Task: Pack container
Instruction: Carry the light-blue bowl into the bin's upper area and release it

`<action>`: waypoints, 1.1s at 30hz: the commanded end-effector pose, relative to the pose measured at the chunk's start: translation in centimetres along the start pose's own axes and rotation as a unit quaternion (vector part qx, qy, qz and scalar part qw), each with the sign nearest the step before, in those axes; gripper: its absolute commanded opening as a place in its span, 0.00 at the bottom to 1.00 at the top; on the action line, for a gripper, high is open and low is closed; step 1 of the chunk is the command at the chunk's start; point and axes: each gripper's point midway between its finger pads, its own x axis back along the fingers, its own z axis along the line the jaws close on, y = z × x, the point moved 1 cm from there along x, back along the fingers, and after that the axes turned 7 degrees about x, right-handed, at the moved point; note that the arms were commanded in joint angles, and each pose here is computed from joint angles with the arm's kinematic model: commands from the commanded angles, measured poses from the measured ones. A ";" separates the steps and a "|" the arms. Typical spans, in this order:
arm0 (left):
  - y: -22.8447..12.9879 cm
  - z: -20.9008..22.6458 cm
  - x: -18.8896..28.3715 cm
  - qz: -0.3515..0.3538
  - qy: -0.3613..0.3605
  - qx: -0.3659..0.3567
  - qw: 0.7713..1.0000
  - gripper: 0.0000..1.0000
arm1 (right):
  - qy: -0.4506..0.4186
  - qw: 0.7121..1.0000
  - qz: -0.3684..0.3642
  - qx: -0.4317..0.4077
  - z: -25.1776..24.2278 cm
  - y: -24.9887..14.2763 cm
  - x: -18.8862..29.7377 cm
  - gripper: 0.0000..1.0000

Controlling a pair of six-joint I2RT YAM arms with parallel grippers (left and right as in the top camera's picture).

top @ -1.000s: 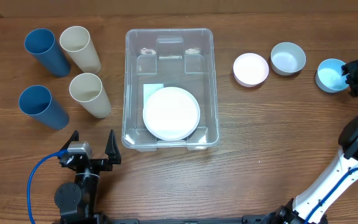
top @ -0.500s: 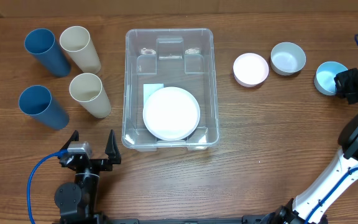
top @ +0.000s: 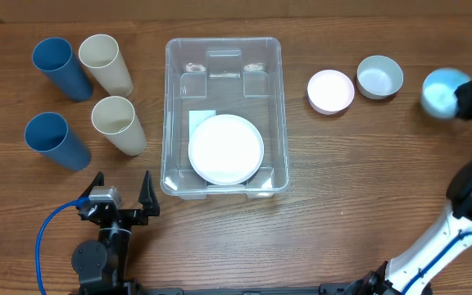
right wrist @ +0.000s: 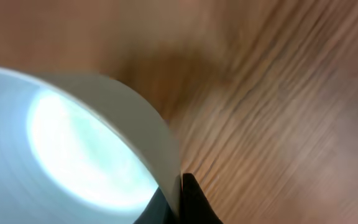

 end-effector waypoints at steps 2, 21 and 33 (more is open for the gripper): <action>0.1 0.1 0.0 -0.004 0.001 -0.010 1.000 1.00 | 0.126 0.980 -0.112 0.109 5.7 -2.2 14.3 0.04; 0.1 0.1 0.0 -0.004 0.001 -0.010 1.000 1.00 | 0.148 0.855 -0.150 0.473 26.9 -32.4 14.3 0.04; 0.1 0.1 0.0 -0.004 0.001 -0.010 1.000 1.00 | 0.090 0.833 -0.138 0.528 30.9 -35.5 2.8 0.04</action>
